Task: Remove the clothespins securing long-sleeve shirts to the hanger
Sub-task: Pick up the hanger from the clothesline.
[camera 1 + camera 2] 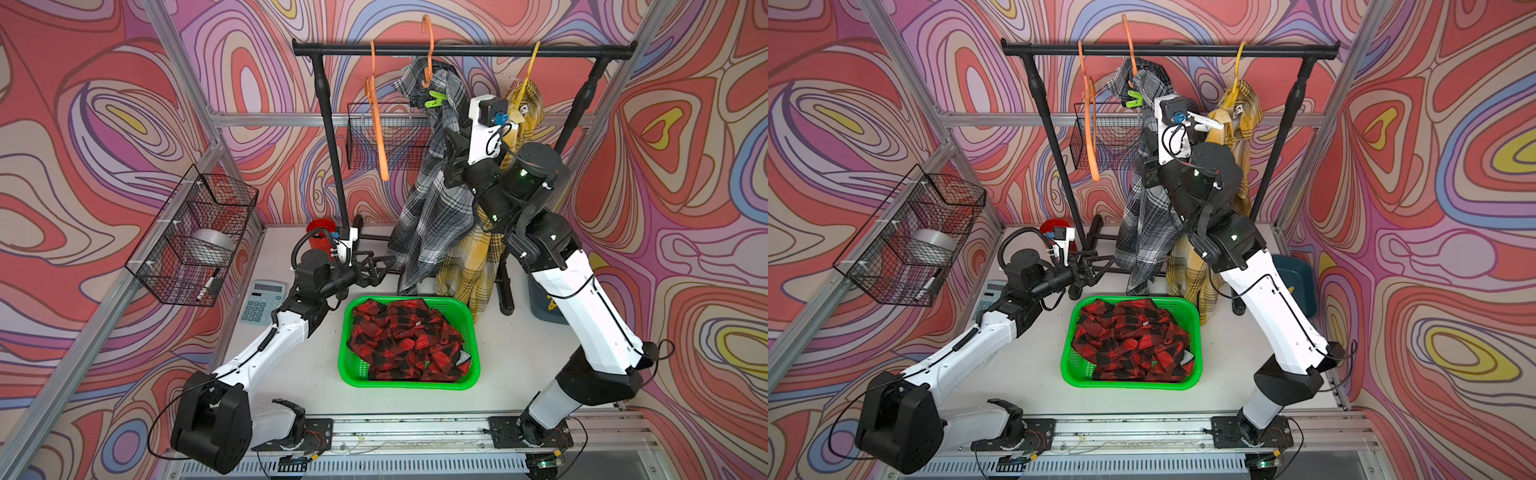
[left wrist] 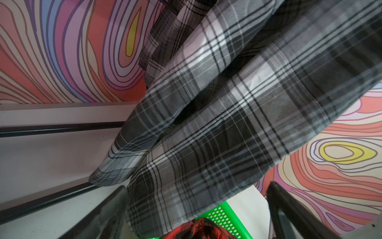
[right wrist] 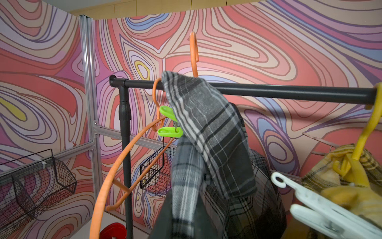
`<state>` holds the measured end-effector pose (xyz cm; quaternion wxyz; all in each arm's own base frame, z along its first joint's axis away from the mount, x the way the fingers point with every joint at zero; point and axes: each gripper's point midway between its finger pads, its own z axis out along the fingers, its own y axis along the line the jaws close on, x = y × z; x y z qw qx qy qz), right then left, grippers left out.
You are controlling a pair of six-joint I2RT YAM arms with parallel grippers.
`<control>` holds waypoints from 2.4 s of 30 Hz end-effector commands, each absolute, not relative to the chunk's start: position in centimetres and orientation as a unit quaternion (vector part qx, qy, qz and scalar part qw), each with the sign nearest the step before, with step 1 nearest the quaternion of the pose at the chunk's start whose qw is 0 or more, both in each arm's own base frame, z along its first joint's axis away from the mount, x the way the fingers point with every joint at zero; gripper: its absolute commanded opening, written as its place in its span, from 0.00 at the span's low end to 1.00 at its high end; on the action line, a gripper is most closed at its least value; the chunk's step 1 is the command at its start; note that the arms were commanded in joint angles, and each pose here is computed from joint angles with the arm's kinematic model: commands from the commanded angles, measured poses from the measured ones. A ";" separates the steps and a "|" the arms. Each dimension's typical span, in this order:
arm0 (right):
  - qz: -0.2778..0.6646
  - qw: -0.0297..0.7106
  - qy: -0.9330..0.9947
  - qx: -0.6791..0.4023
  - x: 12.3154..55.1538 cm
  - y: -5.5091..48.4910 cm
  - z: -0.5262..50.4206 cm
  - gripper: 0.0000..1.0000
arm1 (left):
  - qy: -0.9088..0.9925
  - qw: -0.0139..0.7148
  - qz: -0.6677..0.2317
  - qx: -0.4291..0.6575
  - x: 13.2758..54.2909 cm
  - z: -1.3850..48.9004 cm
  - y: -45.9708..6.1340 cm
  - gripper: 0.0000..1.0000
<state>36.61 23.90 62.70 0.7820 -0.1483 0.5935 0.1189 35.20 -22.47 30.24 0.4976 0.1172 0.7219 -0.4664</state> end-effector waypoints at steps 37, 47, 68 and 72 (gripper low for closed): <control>0.239 0.677 0.655 -0.236 29.4 24.4 50.8 0.00 | 0.746 0.547 -0.376 -0.063 37.7 27.5 -13.8 1.00; 0.218 0.651 0.682 -0.251 27.4 22.4 50.1 0.00 | 0.743 0.549 -0.378 -0.061 37.8 27.8 -13.8 1.00; 0.314 0.521 0.719 -0.337 24.5 26.8 42.0 0.00 | 0.756 0.539 -0.364 -0.075 37.6 25.9 -13.0 1.00; 0.345 0.517 0.698 -0.356 24.4 28.7 42.5 0.00 | 0.764 0.532 -0.356 -0.083 37.4 24.6 -12.5 1.00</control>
